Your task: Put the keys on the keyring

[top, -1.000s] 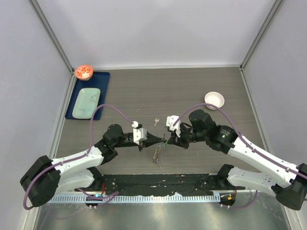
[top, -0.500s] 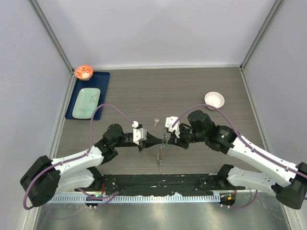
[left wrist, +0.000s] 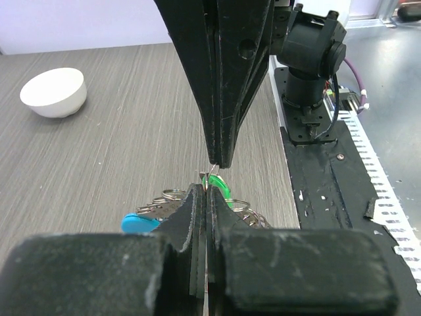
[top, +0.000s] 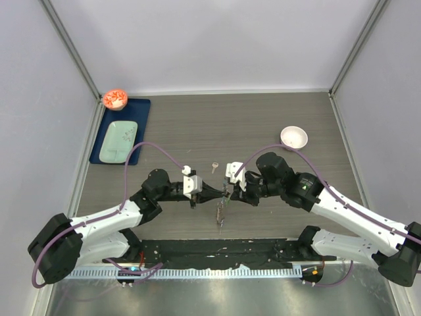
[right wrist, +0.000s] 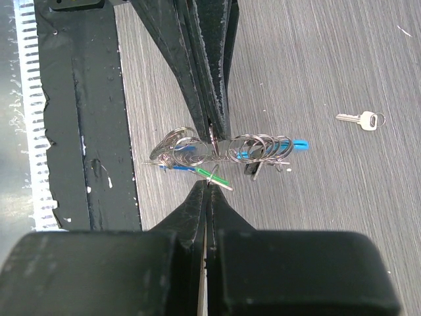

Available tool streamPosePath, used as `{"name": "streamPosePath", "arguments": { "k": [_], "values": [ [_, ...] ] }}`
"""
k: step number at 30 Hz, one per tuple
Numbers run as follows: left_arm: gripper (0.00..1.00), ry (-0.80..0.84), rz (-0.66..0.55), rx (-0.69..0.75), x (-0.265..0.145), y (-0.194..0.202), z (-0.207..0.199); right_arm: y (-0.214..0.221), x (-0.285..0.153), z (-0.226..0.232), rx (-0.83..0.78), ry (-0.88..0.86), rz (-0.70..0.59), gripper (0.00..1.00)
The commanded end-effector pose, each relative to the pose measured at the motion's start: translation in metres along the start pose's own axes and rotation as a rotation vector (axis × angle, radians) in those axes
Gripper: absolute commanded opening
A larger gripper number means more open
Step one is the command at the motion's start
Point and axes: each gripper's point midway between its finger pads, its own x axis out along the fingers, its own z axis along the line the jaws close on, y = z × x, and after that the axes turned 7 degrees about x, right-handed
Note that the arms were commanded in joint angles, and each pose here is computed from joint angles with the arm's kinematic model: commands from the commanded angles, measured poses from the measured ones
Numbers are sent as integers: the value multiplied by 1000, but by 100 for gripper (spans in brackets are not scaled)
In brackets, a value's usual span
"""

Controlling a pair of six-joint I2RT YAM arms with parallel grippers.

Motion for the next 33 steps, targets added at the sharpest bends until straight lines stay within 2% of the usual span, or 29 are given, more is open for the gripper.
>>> {"name": "streamPosePath", "arguments": {
  "k": [1,33],
  "values": [
    [0,18,-61,77,6,-27,7,-24,-6,1,-42,3,-63,1],
    [0,35,-23,80,4,-23,5,-25,-11,2,-53,7,-73,1]
  ]
}}
